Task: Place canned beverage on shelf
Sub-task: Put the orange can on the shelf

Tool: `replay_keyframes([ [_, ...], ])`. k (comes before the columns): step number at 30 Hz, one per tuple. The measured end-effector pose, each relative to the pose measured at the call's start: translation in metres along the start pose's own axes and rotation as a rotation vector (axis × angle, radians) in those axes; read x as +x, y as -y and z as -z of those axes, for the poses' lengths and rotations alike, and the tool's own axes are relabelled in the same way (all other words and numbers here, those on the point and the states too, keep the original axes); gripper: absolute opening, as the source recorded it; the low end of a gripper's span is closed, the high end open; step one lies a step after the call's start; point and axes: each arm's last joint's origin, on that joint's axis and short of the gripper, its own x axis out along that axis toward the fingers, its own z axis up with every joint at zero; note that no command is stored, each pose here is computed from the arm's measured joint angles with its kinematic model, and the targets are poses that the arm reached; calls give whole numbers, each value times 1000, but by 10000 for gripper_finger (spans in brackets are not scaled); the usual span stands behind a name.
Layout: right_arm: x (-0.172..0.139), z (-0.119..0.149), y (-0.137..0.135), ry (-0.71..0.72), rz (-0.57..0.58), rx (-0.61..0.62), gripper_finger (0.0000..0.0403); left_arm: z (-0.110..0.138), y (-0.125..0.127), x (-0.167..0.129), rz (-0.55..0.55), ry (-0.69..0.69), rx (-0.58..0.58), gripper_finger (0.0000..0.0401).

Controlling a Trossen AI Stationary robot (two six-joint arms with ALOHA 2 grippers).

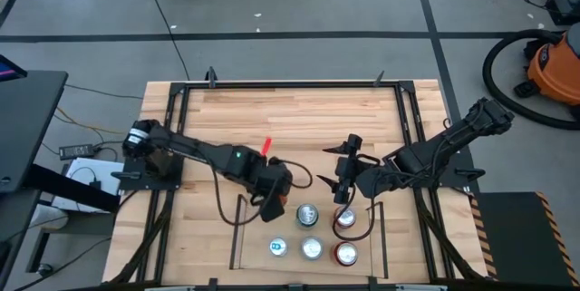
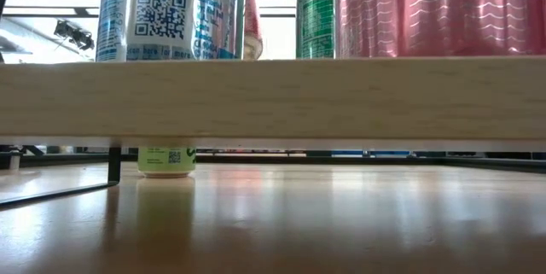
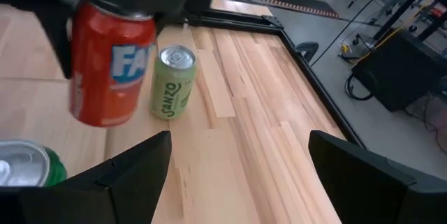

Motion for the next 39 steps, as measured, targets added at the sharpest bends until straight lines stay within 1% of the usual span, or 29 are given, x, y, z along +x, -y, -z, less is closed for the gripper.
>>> replay_keyframes([
  [7, 0, -1, -1, 11, -13, -4, 349, 11, 18, 17, 1, -53, -43, 304],
  [16, 0, -3, -1, 26, -21, -13, 349, 18, 34, 28, 14, -52, -17, 304],
  [23, 0, -5, -2, 40, -35, -7, 349, 22, 44, 40, 5, -34, 81, 304],
  [29, -1, -5, -3, 41, -40, -12, 349, 22, 56, 44, 63, 22, 162, 305],
  [39, -1, -5, -3, 42, -49, -10, 349, 26, 60, 54, 46, -1, 197, 305],
])
